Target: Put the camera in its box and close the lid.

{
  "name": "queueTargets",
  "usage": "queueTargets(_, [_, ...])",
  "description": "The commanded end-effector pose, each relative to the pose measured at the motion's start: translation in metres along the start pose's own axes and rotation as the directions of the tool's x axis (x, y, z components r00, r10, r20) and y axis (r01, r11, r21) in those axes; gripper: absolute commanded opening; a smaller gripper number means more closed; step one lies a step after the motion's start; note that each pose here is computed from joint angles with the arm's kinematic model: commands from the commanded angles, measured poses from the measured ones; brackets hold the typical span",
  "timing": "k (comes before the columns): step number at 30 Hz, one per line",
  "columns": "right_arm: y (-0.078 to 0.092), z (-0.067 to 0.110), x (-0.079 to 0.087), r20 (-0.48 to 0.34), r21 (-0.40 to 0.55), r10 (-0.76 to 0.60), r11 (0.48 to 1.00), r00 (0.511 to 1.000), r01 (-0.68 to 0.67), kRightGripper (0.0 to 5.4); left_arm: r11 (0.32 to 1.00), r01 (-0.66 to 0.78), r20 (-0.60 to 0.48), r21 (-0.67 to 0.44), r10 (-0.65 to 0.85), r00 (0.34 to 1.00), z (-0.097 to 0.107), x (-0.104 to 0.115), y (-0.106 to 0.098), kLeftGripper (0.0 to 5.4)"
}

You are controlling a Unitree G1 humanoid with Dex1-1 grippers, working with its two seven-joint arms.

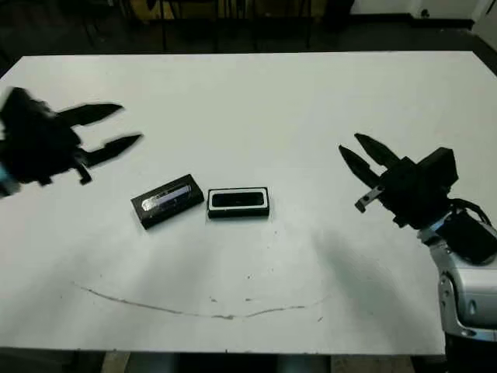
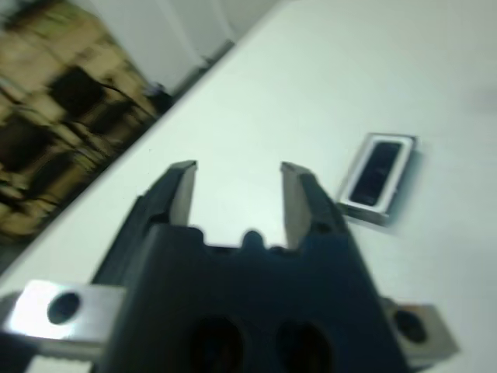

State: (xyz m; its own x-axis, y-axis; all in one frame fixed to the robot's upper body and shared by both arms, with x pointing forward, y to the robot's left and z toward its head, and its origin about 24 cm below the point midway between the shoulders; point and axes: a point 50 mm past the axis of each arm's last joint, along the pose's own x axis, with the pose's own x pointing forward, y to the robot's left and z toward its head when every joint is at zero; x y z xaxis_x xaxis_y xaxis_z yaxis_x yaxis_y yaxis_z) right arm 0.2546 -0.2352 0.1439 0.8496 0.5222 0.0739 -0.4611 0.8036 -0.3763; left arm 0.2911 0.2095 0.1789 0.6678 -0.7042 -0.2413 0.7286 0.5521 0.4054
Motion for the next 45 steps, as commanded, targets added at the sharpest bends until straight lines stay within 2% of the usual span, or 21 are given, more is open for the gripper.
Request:
queueTargets(1, [0.001,-0.006,-0.003,-0.035,0.015,-0.004,1.000,0.999,0.004,0.00,0.996,0.049,-0.023,-0.069,-0.050,0.998,-0.014,0.007,-0.002,3.60])
queueTargets(10, [0.000,-0.005,-0.002,-0.035,0.013,-0.018,1.000,0.999,0.019,0.00,0.985,0.082,-0.015,-0.152,-0.085,0.996,-0.033,0.011,-0.005,5.31])
queueTargets(11, [0.000,-0.006,-0.002,-0.037,0.017,-0.018,1.000,0.999,0.018,0.00,0.985,0.081,-0.020,-0.151,-0.085,0.996,-0.036,0.011,-0.006,5.38])
queueTargets(31, [0.000,-0.012,-0.006,-0.063,0.027,-0.011,1.000,0.998,0.013,0.00,0.963,0.094,-0.124,-0.251,-0.128,0.984,-0.078,0.007,-0.029,5.38])
queueTargets(45, [-0.002,-0.012,-0.006,-0.060,0.008,-0.005,1.000,0.998,0.006,0.00,0.971,0.075,-0.156,-0.226,-0.113,0.981,-0.097,0.012,-0.035,5.38])
